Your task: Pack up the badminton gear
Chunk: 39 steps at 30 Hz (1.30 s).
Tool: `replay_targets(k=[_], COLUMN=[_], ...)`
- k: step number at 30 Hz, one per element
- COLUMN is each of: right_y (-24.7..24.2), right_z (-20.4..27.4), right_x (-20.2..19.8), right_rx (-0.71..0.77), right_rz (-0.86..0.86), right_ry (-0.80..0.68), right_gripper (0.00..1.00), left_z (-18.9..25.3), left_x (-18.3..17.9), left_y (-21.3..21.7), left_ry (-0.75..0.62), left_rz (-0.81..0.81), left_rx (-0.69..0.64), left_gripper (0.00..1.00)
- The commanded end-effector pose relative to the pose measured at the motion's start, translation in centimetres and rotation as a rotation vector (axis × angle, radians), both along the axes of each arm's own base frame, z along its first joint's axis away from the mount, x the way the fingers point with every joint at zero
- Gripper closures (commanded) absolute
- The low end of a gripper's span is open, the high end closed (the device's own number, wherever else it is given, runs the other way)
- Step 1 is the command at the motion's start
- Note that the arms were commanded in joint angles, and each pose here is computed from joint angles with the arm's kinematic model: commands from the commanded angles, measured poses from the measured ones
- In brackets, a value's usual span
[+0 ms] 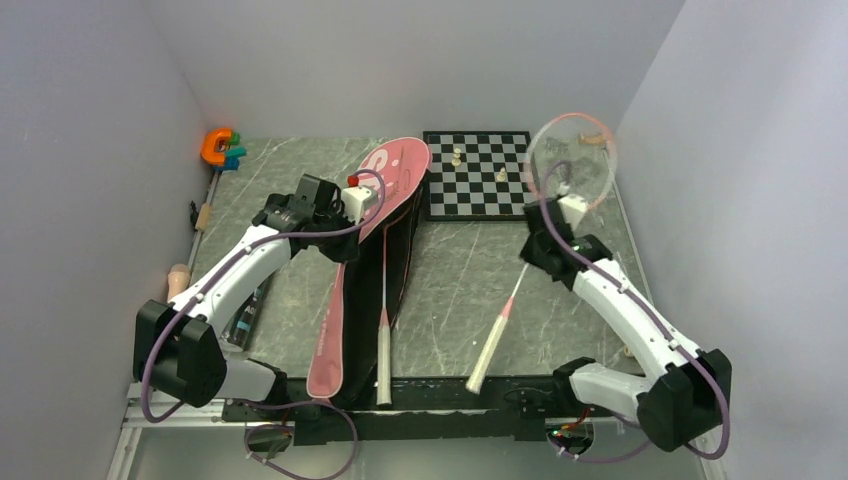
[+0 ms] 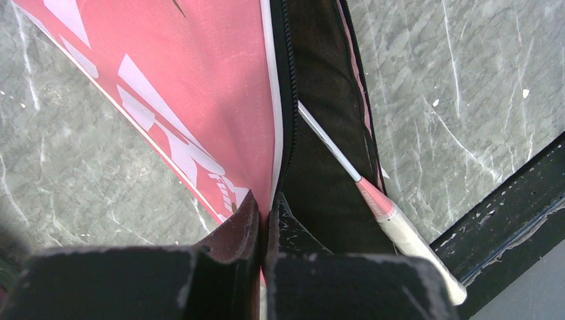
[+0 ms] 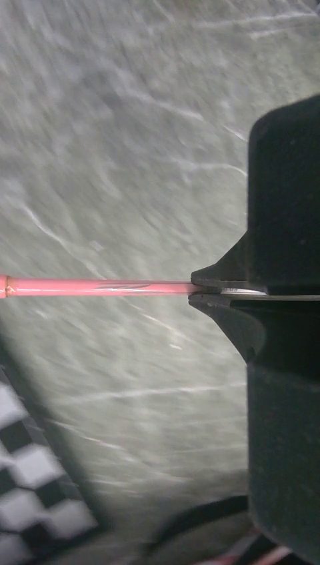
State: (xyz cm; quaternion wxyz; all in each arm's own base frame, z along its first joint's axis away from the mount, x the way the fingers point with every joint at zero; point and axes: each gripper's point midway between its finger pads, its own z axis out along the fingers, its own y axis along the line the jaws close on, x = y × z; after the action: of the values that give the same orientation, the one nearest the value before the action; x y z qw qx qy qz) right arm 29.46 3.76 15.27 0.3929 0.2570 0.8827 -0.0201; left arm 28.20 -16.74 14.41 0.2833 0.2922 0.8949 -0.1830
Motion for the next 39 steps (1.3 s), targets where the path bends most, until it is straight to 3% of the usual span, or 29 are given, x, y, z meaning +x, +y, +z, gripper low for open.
replay_targets(k=[1,6,18,29,39], right_y=[6.6,12.3,16.6,19.9,18.7], right_z=[-0.4,0.5,-2.5,-4.9,-6.2], right_x=[-5.5,-11.0,-20.4,-23.3,-24.7], right_rx=[0.008,-0.054,-0.191,-0.276,-0.284], right_rz=[0.242,0.479,0.757,0.912,0.916], right_ry=[0.127,0.196,0.378,0.465,0.522], right_gripper=[1.0,1.0,1.0,1.0,1.0], left_z=[2.7,2.6,1.5,1.9,1.7], left_x=[1.8,2.6,3.1,2.7,2.5], left_y=[-1.0,-1.1,-1.2,-1.2,-1.1], left_ry=[-0.073,-0.076,-0.045,-0.053,-0.052], left_rz=[-0.004,0.012,0.039,0.033,0.033], left_rx=[-0.05,-0.045,-0.041,-0.052,-0.049], left_gripper=[1.0,1.0,1.0,1.0,1.0])
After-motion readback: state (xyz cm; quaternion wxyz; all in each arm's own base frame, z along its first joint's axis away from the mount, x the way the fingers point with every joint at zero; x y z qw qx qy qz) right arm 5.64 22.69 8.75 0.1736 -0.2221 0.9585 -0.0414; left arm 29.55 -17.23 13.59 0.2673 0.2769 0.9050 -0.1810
